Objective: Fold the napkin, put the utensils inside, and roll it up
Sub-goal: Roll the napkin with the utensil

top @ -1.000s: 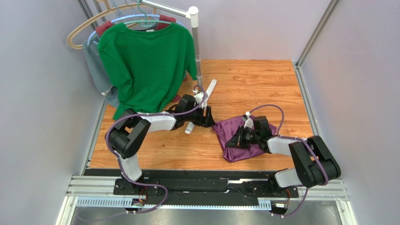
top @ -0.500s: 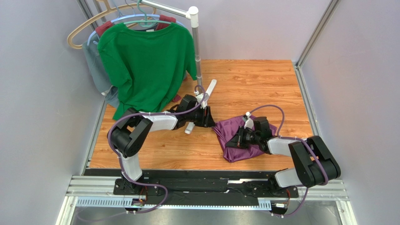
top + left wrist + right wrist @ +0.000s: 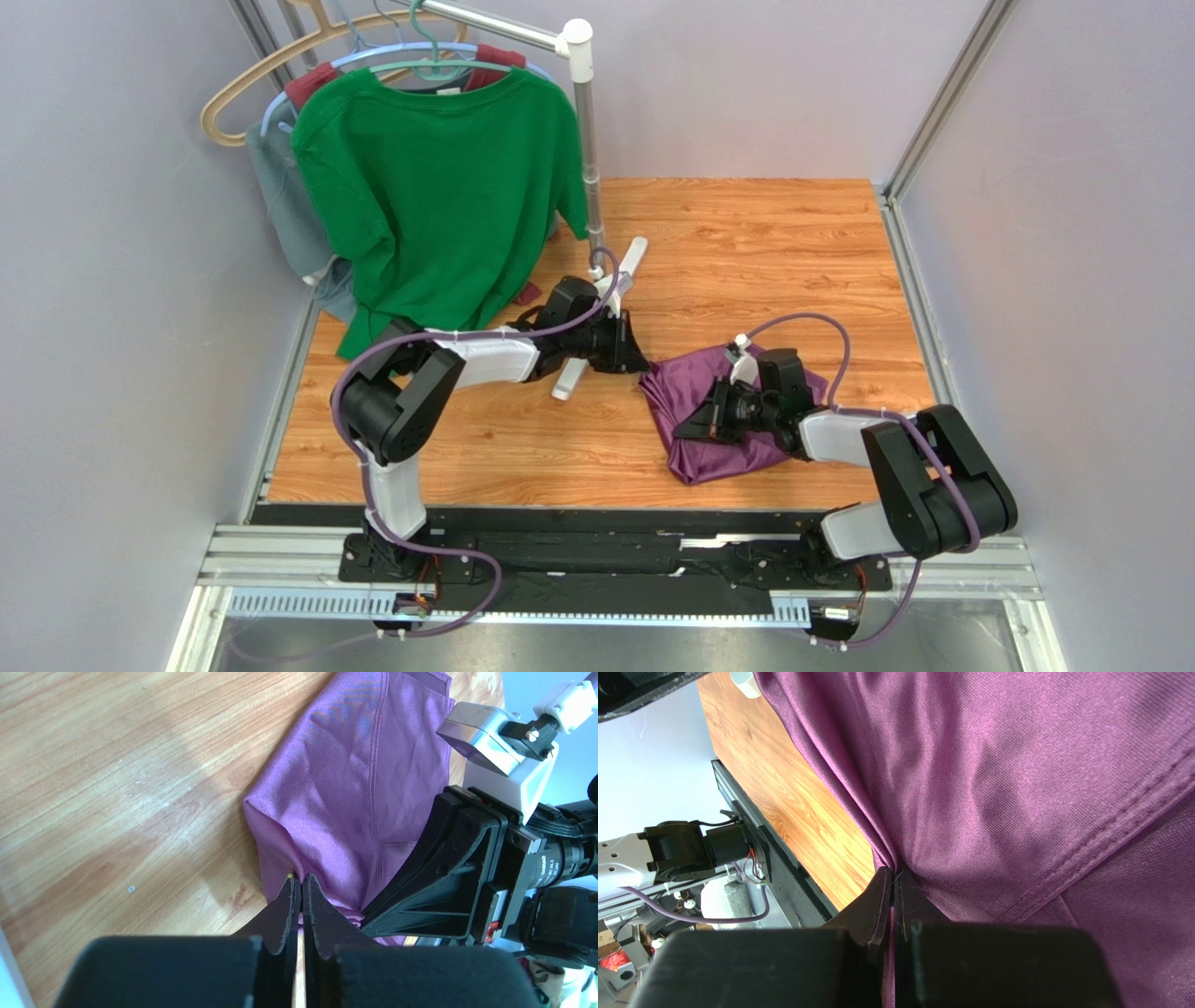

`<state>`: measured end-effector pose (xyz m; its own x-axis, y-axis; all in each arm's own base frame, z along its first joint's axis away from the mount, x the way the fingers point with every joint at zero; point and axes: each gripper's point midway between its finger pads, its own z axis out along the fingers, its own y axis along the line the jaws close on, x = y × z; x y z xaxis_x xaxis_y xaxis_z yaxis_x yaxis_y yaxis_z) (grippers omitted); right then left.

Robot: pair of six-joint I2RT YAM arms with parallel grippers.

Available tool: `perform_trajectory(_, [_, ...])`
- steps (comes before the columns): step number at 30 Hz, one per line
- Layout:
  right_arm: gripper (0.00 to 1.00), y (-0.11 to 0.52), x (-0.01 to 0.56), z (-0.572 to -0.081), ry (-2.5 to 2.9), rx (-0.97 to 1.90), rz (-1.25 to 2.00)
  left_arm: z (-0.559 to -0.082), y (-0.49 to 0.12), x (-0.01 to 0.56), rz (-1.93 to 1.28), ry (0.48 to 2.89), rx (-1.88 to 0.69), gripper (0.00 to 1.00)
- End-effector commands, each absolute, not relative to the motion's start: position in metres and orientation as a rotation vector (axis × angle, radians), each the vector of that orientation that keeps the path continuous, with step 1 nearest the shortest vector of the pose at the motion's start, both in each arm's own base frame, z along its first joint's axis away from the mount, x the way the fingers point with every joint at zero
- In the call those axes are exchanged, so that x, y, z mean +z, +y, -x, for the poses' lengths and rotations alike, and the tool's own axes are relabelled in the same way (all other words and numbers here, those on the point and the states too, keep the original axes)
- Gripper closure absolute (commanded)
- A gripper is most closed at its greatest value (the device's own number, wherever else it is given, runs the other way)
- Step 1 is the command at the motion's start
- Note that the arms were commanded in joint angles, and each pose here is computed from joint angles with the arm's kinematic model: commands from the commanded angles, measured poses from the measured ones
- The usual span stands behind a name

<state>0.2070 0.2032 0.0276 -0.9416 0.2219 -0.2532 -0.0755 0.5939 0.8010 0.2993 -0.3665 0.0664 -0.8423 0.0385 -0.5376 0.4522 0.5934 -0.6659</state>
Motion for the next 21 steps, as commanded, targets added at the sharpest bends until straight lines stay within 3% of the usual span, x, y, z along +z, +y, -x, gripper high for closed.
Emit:
perform_trajectory(1, [1.0, 0.194, 0.015, -0.207, 2.526, 1.188, -0.136, -0.309, -0.381, 0.083, -0.366, 2.323, -1.203, 1.0])
perform_trajectory(4, [1.0, 0.192, 0.018, -0.205, 2.531, 1.171, -0.123, -0.312, -0.379, 0.081, -0.338, 2.353, -1.158, 1.0])
perform_trajectory(16, [0.7, 0.193, 0.05, -0.208, 2.511, 1.1, 0.021, -0.318, -0.381, 0.08, -0.331, 2.399, -1.076, 1.0])
perform_trajectory(17, [0.66, 0.196, 0.051, -0.206, 2.514, 1.094, 0.043, -0.318, -0.383, 0.081, -0.327, 2.399, -1.085, 1.0])
perform_trajectory(18, [0.53, 0.196, 0.052, -0.207, 2.517, 1.076, 0.049, -0.318, -0.383, 0.081, -0.324, 2.399, -1.084, 1.0])
perform_trajectory(21, [0.47, 0.199, 0.058, -0.206, 2.515, 1.038, 0.083, -0.32, -0.383, 0.081, -0.317, 2.399, -1.083, 1.0])
